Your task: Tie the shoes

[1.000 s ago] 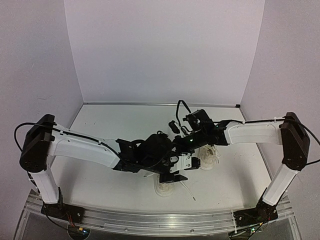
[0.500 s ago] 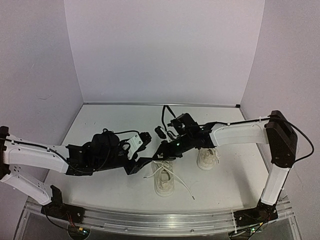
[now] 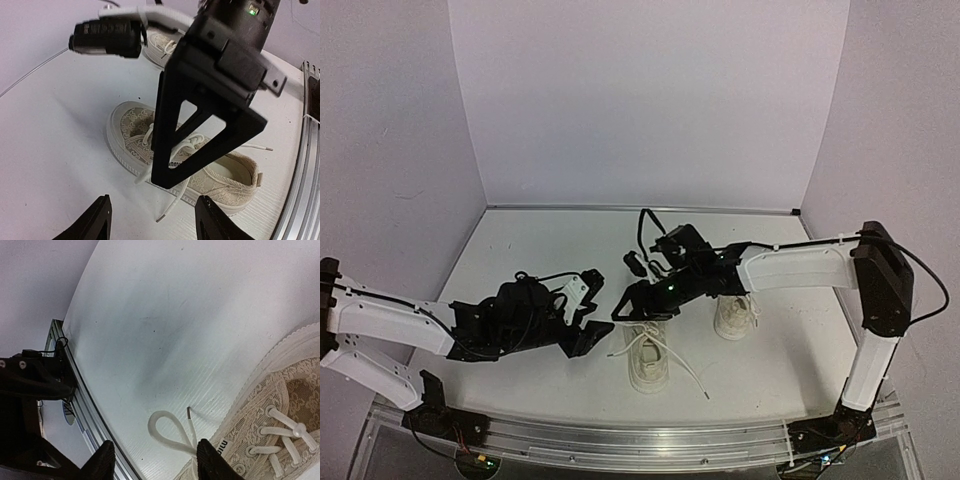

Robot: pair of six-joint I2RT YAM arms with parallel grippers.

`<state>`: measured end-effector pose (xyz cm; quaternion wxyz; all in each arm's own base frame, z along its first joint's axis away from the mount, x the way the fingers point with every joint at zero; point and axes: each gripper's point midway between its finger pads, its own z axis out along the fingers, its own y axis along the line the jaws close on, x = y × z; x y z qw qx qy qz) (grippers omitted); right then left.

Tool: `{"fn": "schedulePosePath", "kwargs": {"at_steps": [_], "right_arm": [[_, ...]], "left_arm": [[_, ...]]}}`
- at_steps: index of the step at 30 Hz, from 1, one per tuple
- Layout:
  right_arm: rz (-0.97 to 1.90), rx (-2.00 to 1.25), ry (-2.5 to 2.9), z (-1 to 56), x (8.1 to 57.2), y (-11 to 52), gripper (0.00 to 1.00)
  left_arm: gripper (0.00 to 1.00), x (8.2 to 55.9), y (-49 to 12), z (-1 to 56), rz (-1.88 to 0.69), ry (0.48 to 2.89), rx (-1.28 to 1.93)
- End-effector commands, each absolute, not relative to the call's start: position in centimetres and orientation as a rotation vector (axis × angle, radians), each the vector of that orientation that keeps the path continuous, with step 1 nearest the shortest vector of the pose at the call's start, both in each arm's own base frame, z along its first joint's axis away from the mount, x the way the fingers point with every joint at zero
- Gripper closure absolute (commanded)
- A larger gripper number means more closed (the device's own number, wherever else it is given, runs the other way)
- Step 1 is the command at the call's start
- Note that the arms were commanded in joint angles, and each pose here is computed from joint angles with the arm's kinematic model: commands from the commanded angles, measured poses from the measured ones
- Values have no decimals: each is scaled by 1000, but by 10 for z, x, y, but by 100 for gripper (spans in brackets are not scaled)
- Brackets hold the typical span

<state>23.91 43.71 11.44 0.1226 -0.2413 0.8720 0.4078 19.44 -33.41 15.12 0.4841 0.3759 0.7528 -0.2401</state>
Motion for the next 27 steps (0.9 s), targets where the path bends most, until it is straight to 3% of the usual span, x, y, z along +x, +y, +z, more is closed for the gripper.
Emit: {"fn": "schedulePosePath", "kwargs": {"at_steps": [1, 7, 17, 27], "right_arm": [[1237, -734, 2361, 188, 244, 440, 41], [1182, -662, 2360, 193, 262, 402, 40], [1072, -630, 2497, 135, 271, 362, 56], [1129, -735, 2545, 111, 262, 373, 70]], "left_arm": [[40, 203, -352, 171, -675, 1809, 867], [40, 219, -361, 174, -699, 1842, 874], [43, 243, -393, 166, -793, 1901, 1026], [59, 226, -397, 118, -845, 2015, 1127]]}}
